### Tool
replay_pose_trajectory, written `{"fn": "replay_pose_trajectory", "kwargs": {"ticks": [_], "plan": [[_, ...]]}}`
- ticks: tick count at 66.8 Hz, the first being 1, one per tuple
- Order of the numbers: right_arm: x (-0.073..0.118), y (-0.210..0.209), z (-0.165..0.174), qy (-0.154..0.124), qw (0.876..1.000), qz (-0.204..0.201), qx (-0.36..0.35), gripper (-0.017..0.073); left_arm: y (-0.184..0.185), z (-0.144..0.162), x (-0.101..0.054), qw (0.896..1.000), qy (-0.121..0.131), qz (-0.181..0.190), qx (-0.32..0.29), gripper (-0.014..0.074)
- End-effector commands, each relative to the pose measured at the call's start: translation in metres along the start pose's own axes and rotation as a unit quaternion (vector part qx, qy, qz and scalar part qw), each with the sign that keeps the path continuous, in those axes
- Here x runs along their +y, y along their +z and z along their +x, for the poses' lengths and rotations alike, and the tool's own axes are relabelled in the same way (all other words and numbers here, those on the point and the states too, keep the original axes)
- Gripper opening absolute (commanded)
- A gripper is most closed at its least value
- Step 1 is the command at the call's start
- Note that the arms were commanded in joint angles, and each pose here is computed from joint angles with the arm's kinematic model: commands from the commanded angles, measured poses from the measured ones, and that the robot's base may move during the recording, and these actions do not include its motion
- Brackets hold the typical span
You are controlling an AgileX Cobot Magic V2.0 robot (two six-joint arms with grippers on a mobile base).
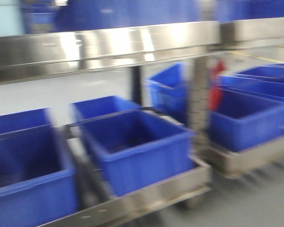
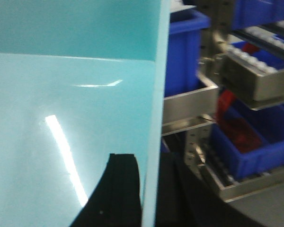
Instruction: Move two blue bins to right shelf middle
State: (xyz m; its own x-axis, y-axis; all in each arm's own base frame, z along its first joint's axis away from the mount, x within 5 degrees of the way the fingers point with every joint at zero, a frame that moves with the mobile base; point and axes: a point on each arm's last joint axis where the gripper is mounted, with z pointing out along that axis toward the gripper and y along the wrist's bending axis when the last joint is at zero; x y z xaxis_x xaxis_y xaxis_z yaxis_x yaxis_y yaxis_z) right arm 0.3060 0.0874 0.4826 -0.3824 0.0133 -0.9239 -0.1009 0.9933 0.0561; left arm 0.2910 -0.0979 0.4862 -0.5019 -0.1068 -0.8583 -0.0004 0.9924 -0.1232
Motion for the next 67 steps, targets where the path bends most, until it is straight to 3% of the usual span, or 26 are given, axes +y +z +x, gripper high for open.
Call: {"fn": "replay_pose_trajectory", "kwargs": {"ticks": [1,67], "plan": [[-0.0061,-0.0123,-0.0111,-0.021,0.999,0.013,-0.037,-0.0167,-0.0073,-0.0063,0.0071,0.999,0.013,-0.022,-0.025,-0.0111],[-0.0061,-0.0123,-0.0111,-0.021,0.999,0.013,-0.037,-0.0167,-0.0073,-0.0063,0.0071,0.999,0.013,-0.022,-0.025,-0.0111]]}}
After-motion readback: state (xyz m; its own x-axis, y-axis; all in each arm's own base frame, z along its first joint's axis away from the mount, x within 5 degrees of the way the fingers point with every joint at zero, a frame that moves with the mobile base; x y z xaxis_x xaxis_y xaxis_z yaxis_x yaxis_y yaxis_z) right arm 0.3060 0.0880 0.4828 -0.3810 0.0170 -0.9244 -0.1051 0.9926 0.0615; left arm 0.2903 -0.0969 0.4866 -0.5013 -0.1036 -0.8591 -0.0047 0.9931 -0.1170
